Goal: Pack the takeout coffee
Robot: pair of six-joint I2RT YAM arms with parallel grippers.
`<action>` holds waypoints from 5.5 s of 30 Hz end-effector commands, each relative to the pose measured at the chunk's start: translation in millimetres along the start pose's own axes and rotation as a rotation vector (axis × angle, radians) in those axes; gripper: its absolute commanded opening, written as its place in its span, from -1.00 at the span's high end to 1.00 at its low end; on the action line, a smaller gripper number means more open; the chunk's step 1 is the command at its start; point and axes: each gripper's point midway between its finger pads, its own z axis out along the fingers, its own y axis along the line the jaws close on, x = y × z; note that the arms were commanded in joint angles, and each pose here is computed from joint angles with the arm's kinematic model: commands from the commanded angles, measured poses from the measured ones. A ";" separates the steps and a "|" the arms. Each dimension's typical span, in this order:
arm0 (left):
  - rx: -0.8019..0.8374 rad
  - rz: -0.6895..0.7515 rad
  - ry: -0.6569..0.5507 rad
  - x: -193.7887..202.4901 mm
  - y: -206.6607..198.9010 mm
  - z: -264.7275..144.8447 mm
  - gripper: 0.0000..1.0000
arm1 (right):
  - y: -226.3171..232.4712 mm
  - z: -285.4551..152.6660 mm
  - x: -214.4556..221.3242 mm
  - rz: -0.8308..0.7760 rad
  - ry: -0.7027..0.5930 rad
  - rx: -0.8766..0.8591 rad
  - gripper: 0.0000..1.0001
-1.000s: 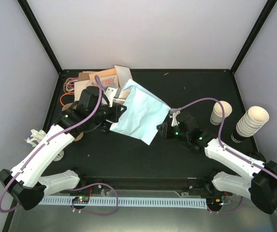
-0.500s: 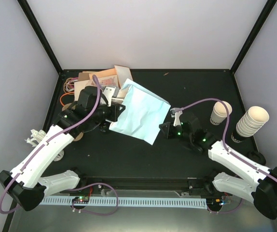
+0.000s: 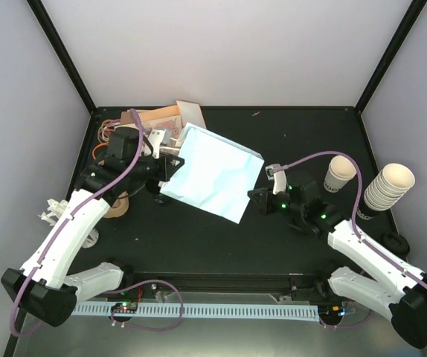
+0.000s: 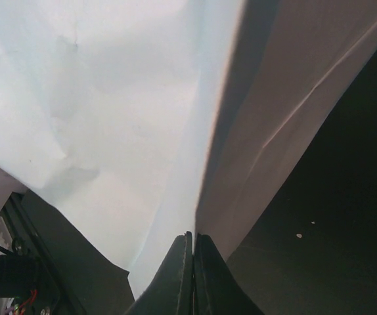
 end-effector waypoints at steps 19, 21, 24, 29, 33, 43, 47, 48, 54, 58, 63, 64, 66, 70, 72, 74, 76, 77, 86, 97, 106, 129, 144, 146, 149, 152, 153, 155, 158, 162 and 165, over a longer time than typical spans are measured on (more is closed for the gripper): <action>0.141 -0.004 0.042 5.0 0.5 0.2 0.97 | -24.0 -0.1 16.0 0.054 0.045 -0.074 0.88; 0.133 -0.008 0.038 4.0 2.9 -0.4 0.97 | -27.9 -0.3 16.9 0.060 0.040 -0.063 0.88; 0.128 -0.021 0.023 -0.3 5.2 -2.2 0.97 | -35.5 0.7 17.7 0.081 0.030 -0.042 0.88; 0.159 -0.015 0.017 -2.6 0.3 -2.4 0.97 | -41.4 2.2 18.6 0.105 0.028 -0.032 0.82; 0.219 -0.027 0.047 3.0 -5.5 3.1 0.97 | -40.9 2.7 19.4 0.098 0.028 -0.038 0.76; 0.263 -0.033 0.073 7.6 -14.7 9.4 0.97 | -40.9 4.1 14.9 0.072 0.026 -0.033 0.67; 0.255 -0.021 0.077 6.0 -18.0 8.4 0.97 | -37.4 3.9 8.9 0.063 0.020 -0.041 0.66; 0.254 -0.019 0.077 5.3 -19.2 7.9 0.97 | -36.9 4.2 7.5 0.064 0.020 -0.042 0.66; 0.236 0.001 0.087 4.6 -28.2 3.7 0.97 | -35.9 8.4 5.5 0.068 0.025 -0.054 0.60; 0.122 0.065 0.110 8.0 -33.2 2.2 0.97 | -39.9 14.2 9.8 0.085 0.039 -0.054 0.56; 0.010 0.131 0.142 11.0 -39.9 4.5 0.97 | -40.7 24.1 15.1 0.119 0.069 -0.082 0.53; -0.013 0.142 0.147 10.9 -40.4 4.8 0.97 | -41.9 26.1 16.1 0.129 0.074 -0.082 0.52; -0.048 0.160 0.157 11.0 -41.3 5.5 0.97 | -43.9 29.7 16.4 0.139 0.078 -0.081 0.51; -0.103 0.186 0.165 9.8 -43.3 4.2 0.97 | -49.2 36.1 18.9 0.160 0.090 -0.071 0.52; -0.124 0.199 0.163 7.6 -45.3 1.6 0.97 | -50.9 39.0 21.4 0.168 0.099 -0.071 0.52; -0.153 0.210 0.165 6.8 -45.3 -0.2 0.97 | -51.4 41.1 21.9 0.173 0.100 -0.074 0.52; -0.181 0.227 0.164 5.9 -46.2 -2.0 0.97 | -51.2 43.7 23.7 0.185 0.101 -0.083 0.51; -0.195 0.236 0.163 5.7 -47.1 -2.7 0.97 | -51.0 45.6 25.3 0.191 0.104 -0.089 0.51; -0.314 0.304 0.244 20.4 -48.3 13.5 0.97 | -49.7 68.9 34.9 0.214 0.143 -0.097 0.51; -0.236 0.300 0.330 39.2 -77.9 49.2 0.94 | -62.1 88.4 46.2 0.222 0.184 -0.041 0.51; -0.163 0.296 0.335 39.5 -97.2 56.9 -0.19 | -85.9 78.5 51.9 0.202 0.187 0.116 0.51; -0.011 0.342 -0.008 -30.2 -129.2 -35.9 -0.76 | -79.8 -21.4 -15.3 0.046 -0.101 0.369 0.47; -0.099 0.138 -0.083 -41.0 -47.4 -60.4 -0.98 | -49.2 -58.8 -66.5 0.128 -0.144 0.408 -0.16; -0.095 0.116 -0.079 -37.6 -38.8 -55.3 -0.98 | -38.6 -62.2 -75.3 0.105 -0.152 0.378 -0.59; -0.070 0.082 -0.067 -33.1 -31.0 -46.0 -0.98 | -26.0 -64.3 -82.3 0.075 -0.160 0.329 -1.00; -0.082 0.086 -0.075 -31.9 -24.5 -40.9 -0.98 | -2.4 -58.8 -80.7 0.009 -0.130 0.199 -1.00; -0.088 0.089 -0.078 -31.4 -22.2 -39.3 -0.97 | 3.8 -57.5 -80.2 -0.001 -0.120 0.163 -1.00; -0.102 0.091 -0.081 -30.1 -17.7 -36.5 -0.98 | 14.6 -55.2 -80.7 -0.010 -0.098 0.112 -1.00; -0.105 0.085 -0.072 -25.6 -13.1 -28.3 -0.88 | 23.9 -52.3 -84.3 -0.011 -0.070 0.084 -1.00; -0.004 0.085 -0.056 -15.7 -22.6 -13.8 -0.84 | 39.8 -53.1 -91.4 -0.046 -0.076 0.065 -1.00; 0.058 0.088 -0.070 -9.3 -27.5 -6.8 -0.84 | 54.5 -60.7 -99.1 -0.086 -0.119 0.051 -1.00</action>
